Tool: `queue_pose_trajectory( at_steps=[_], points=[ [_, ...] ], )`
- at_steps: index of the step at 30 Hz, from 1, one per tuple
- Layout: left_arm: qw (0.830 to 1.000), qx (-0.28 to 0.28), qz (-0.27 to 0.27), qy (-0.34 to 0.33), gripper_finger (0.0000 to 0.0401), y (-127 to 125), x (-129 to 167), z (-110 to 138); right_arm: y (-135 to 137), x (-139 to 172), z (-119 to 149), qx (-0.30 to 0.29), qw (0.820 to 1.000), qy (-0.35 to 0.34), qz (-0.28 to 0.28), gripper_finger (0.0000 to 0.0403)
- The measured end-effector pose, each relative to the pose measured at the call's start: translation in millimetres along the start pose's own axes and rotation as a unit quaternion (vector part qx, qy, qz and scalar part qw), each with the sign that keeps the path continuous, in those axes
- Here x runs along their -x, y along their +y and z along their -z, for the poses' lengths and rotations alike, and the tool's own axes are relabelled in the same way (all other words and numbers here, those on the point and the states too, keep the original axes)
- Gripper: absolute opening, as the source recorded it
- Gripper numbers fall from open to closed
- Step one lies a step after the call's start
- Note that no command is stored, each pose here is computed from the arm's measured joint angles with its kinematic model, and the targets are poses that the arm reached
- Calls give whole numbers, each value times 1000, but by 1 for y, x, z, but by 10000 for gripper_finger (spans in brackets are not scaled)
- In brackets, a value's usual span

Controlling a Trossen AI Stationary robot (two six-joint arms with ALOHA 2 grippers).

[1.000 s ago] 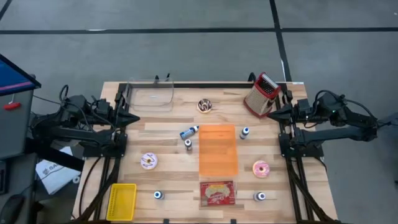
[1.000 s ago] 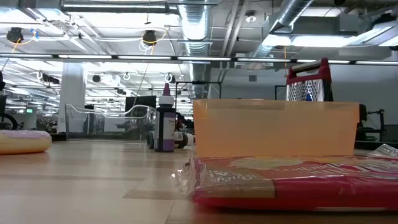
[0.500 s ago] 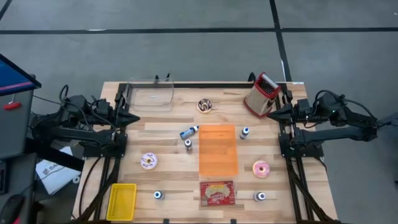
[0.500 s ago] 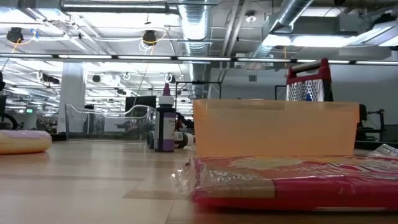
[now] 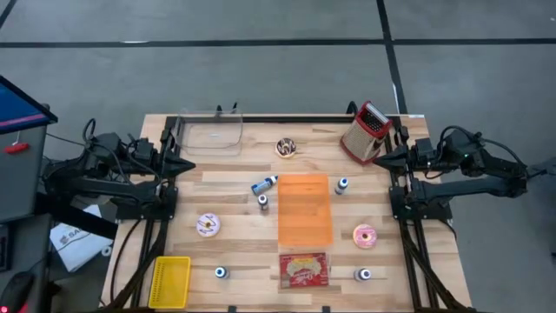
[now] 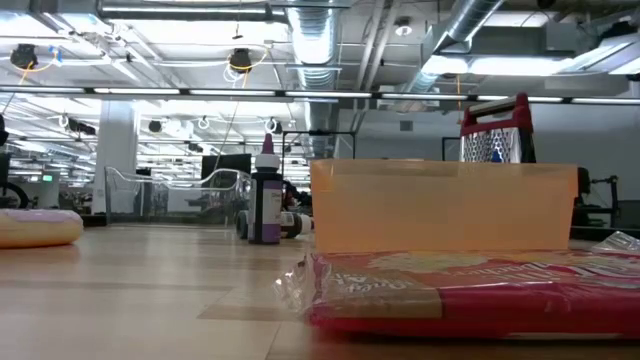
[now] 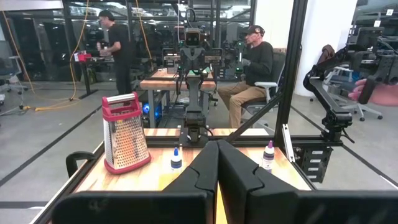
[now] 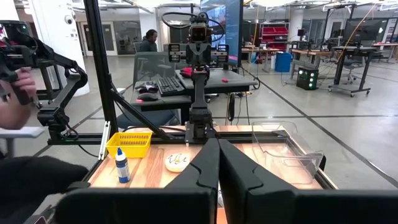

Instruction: Pick & Place Food Item

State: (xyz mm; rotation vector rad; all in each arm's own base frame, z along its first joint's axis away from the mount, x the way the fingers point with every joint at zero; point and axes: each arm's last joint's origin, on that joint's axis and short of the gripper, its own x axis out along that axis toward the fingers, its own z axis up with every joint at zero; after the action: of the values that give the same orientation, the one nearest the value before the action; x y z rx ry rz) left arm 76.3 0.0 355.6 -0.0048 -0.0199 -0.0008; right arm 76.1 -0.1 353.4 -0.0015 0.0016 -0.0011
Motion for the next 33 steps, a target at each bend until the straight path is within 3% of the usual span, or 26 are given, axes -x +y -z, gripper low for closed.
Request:
queue_pose_trajectory(
  at_steps=[4,7,11,17,22,25,30,33],
  points=[
    [1000,-1,-1,-14,0,0,-3,-3,0,0,-6,-4,999,-32,0,0],
    [999,8,-15,-32,0,1,-8,-7,0,-2,-11,-89,994,-56,-8,0],
    [997,71,-6,-29,0,0,-18,-8,0,0,-17,-153,984,-87,-17,0],
    [983,179,-2,28,0,0,-42,6,1,1,-21,-254,961,-104,-31,0],
    [974,203,45,93,0,-4,-67,36,5,-3,-14,-255,962,-52,-77,0],
    [966,211,116,98,0,-14,-80,52,10,-6,-13,-246,958,-24,-142,0],
    [957,151,247,11,0,-44,-82,58,21,-6,-13,-174,953,-16,-247,0],
    [953,107,277,-64,0,-59,-73,49,25,-3,-16,-131,952,-38,-274,0]
  ],
)
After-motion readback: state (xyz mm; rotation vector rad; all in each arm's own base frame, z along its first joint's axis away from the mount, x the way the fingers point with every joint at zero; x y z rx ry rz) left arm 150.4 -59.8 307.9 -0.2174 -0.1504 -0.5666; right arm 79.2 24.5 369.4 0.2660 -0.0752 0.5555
